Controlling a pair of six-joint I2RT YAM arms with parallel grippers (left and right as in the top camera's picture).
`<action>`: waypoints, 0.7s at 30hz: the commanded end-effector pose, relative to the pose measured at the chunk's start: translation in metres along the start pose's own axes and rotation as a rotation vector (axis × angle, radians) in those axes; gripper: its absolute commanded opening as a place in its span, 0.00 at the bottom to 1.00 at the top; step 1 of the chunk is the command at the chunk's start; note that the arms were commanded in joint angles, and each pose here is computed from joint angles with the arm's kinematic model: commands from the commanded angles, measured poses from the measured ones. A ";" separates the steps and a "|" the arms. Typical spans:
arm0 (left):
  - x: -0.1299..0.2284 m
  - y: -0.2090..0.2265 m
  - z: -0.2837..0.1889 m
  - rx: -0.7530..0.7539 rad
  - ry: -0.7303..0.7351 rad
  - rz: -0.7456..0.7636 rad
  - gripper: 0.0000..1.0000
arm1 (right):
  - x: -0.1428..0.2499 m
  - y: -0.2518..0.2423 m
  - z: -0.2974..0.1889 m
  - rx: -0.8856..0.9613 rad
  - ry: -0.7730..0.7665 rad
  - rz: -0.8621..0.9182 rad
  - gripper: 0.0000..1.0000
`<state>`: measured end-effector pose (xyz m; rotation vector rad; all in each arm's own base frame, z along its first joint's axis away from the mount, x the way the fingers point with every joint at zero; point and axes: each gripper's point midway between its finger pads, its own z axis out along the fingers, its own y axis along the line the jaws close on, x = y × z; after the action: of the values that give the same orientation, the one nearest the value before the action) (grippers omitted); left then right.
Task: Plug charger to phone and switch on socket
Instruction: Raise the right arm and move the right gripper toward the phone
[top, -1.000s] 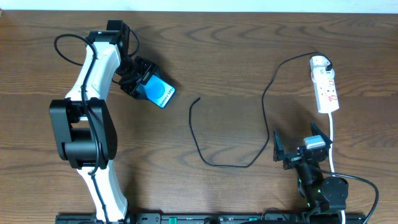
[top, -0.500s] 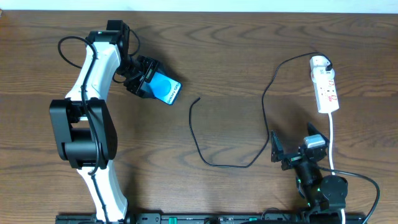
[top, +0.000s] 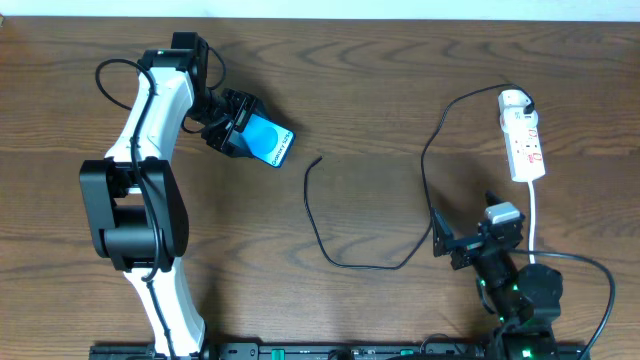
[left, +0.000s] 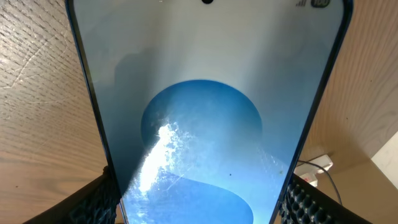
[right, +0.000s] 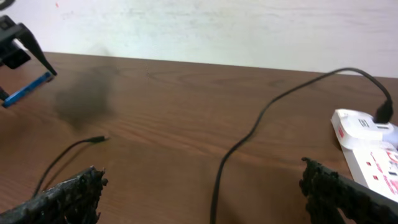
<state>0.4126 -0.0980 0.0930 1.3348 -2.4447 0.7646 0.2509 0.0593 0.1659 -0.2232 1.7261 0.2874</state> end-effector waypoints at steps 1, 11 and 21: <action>0.008 -0.013 -0.017 0.056 0.000 0.013 0.68 | -0.021 0.006 0.001 -0.035 -0.014 0.014 0.99; 0.008 -0.013 -0.017 0.055 0.000 0.013 0.68 | -0.039 0.018 0.022 -0.143 0.082 0.046 0.99; 0.008 -0.013 -0.017 0.055 0.000 0.013 0.68 | -0.044 0.030 0.049 -0.261 0.180 0.091 0.99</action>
<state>0.4126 -0.0985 0.0933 1.3341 -2.4414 0.7687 0.2918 0.0950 0.1943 -0.3452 1.8825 0.5081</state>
